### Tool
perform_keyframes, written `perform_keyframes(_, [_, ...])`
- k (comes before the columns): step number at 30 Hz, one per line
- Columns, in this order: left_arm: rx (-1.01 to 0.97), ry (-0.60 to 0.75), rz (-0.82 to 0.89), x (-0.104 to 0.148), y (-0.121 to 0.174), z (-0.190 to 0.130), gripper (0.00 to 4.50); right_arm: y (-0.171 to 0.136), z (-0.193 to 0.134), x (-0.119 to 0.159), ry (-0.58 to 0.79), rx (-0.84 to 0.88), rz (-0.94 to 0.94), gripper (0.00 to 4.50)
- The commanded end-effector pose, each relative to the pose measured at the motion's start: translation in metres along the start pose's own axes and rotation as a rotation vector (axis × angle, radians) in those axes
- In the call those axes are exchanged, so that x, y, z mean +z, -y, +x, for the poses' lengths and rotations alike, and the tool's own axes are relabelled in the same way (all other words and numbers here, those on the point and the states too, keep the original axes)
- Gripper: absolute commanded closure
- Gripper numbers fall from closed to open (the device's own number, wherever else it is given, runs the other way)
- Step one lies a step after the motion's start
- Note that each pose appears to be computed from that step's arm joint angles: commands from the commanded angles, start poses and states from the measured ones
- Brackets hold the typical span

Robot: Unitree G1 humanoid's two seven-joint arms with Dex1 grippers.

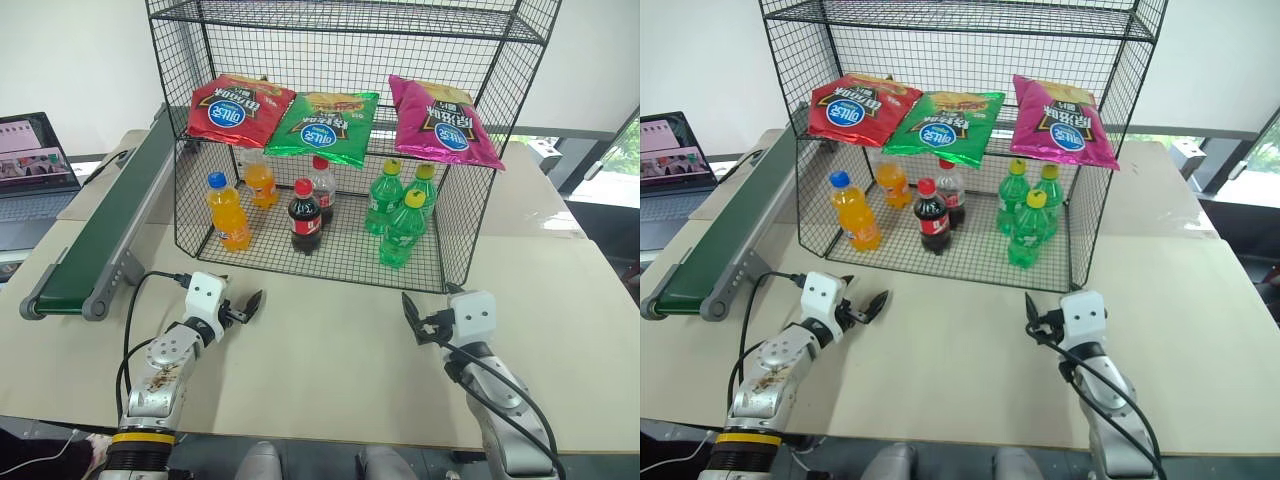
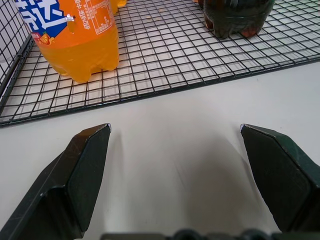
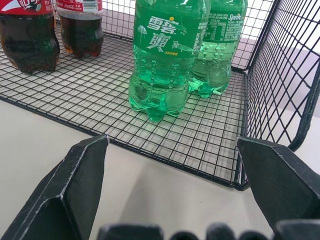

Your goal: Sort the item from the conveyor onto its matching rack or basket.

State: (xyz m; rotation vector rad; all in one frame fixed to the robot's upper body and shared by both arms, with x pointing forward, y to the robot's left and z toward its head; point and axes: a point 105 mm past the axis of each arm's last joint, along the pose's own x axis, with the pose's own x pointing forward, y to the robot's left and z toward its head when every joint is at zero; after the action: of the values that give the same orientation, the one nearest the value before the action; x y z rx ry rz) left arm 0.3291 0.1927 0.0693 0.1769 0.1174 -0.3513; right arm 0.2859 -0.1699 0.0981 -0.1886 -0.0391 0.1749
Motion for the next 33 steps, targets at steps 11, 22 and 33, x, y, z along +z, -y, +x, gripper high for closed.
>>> perform_keyframes(11, [0.007,0.043,0.030,0.0120,-0.0071,-0.0012,0.09,0.0000,-0.0002,0.0161,0.059,0.006,-0.018,0.00])
perform_keyframes(22, [0.000,0.046,0.035,0.0137,-0.0072,0.0002,0.09,-0.0011,-0.0005,0.0161,0.060,0.004,-0.015,0.00])
perform_keyframes(33, [0.024,0.045,0.040,0.0148,-0.0124,-0.0036,0.09,-0.0037,0.0019,0.0149,0.056,0.015,-0.011,0.00])
